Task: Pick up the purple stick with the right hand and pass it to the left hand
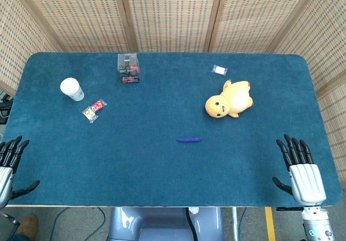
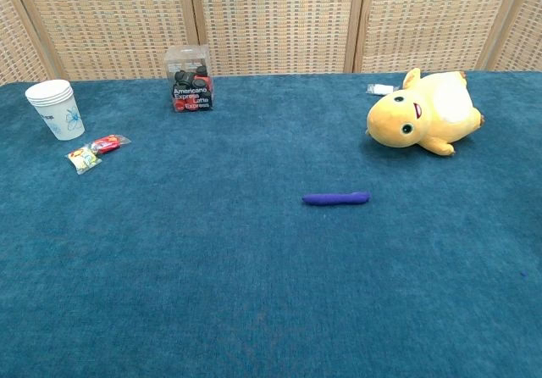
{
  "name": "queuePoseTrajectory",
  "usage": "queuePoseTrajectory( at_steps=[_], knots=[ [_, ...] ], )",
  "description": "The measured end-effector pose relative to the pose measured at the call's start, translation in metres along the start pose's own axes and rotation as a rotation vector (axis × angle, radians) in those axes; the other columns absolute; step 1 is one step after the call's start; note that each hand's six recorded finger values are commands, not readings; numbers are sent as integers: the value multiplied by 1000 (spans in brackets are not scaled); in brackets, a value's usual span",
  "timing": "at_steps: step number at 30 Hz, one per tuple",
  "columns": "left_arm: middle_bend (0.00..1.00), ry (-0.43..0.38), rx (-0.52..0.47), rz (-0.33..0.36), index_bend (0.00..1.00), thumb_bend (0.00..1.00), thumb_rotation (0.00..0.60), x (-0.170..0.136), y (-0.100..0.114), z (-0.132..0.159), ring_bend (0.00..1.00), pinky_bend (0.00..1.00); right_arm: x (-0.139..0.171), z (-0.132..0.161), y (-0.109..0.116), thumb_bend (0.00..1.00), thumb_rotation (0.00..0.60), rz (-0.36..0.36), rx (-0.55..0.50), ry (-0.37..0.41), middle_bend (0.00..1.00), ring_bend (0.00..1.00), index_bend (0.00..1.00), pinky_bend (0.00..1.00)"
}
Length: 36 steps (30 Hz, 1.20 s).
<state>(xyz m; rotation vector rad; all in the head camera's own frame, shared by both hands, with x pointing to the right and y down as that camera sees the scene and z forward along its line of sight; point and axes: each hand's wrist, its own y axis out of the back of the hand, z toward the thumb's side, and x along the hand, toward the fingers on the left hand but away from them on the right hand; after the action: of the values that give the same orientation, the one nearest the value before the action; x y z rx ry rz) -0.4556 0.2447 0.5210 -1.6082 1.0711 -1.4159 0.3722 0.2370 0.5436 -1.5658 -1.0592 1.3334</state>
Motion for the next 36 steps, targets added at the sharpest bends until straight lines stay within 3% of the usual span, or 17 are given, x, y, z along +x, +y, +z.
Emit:
queuePoseTrajectory(
  at_steps=[8, 14, 21, 30, 36],
  knots=[
    [0, 3, 0, -2, 0, 0, 600, 1, 0, 0, 0, 0, -2, 2, -5, 0, 600, 20, 0, 7, 0, 0, 1, 0],
    [0, 11, 1, 8, 0, 0, 600, 1, 2, -1, 0, 0, -10, 9, -15, 0, 600, 52, 0, 38, 0, 0, 65, 0],
    [0, 18, 0, -10, 0, 0, 600, 4, -2, -2, 0, 0, -46, 29, -42, 6, 600, 147, 0, 129, 0, 0, 155, 0],
    [0, 46, 39, -57, 0, 0, 600, 16, -20, -3, 0, 0, -120, 86, -81, 190, 600, 255, -64, 219, 0, 0, 295, 0],
    [0, 64, 48, -59, 0, 0, 600, 22, -24, -6, 0, 0, -146, 125, -108, 308, 600, 355, -127, 239, 0, 0, 323, 0]
  ],
)
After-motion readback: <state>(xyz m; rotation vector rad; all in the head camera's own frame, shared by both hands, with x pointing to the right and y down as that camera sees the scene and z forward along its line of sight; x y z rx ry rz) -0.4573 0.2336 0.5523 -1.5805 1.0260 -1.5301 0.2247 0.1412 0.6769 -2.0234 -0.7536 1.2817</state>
